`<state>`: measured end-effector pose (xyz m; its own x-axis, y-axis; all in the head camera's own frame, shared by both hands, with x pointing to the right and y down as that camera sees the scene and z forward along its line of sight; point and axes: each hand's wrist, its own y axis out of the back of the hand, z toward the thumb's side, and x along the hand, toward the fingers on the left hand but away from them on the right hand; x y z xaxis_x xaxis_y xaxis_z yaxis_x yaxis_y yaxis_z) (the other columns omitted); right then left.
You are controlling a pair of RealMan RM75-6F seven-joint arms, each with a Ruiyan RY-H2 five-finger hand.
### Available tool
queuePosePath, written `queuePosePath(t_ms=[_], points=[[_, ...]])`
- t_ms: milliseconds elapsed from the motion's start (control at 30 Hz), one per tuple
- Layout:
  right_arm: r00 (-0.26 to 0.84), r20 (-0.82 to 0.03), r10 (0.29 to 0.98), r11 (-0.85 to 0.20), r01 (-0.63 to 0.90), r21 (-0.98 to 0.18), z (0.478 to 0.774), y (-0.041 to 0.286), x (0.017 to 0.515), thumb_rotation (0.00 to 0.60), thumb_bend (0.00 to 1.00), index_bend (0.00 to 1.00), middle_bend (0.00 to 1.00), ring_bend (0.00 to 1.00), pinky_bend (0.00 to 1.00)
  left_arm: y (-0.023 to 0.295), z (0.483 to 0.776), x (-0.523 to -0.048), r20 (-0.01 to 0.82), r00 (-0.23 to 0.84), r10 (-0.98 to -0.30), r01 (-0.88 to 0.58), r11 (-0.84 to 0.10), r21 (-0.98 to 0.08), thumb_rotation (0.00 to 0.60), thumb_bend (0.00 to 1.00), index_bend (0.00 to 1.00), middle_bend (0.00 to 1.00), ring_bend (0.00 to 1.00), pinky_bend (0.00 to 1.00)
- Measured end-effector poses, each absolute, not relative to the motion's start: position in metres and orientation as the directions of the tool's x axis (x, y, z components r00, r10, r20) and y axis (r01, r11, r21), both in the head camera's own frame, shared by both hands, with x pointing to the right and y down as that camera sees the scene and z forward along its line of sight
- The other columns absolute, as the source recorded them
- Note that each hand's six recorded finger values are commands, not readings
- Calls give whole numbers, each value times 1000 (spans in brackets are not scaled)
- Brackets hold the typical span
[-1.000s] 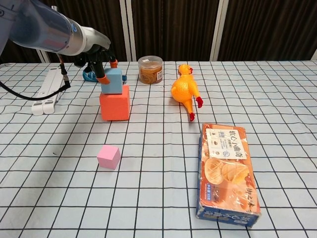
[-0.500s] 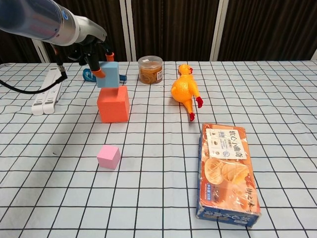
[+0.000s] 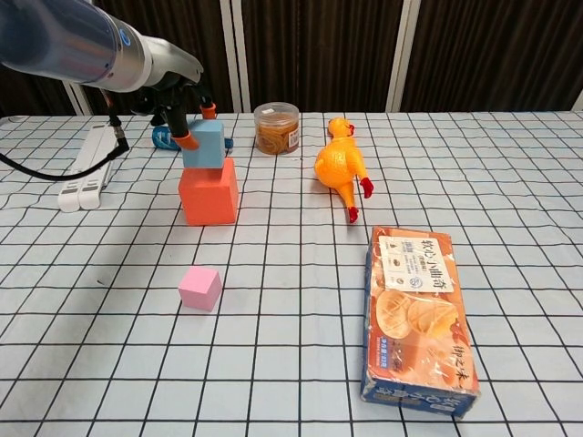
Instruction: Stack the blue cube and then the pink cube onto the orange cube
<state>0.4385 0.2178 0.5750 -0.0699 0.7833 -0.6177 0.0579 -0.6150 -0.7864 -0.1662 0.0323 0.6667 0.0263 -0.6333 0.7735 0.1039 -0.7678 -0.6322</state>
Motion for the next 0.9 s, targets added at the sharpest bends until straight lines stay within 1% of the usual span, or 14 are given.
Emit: queuePosePath(t_ms=[600,900], points=[[-69,-617,784,-614,61,-787,575,218,438,600,129,54,91,187,244,36,672,-169,780,18,-626,111,-774,-624,600,403,304,906,730,821],[-72,-619,782,-616,60,-785,575,218,439,600,128,54,91,187,244,38,676,-167,783,21,-622,115,-776,-620,600,403,281,904,729,820]])
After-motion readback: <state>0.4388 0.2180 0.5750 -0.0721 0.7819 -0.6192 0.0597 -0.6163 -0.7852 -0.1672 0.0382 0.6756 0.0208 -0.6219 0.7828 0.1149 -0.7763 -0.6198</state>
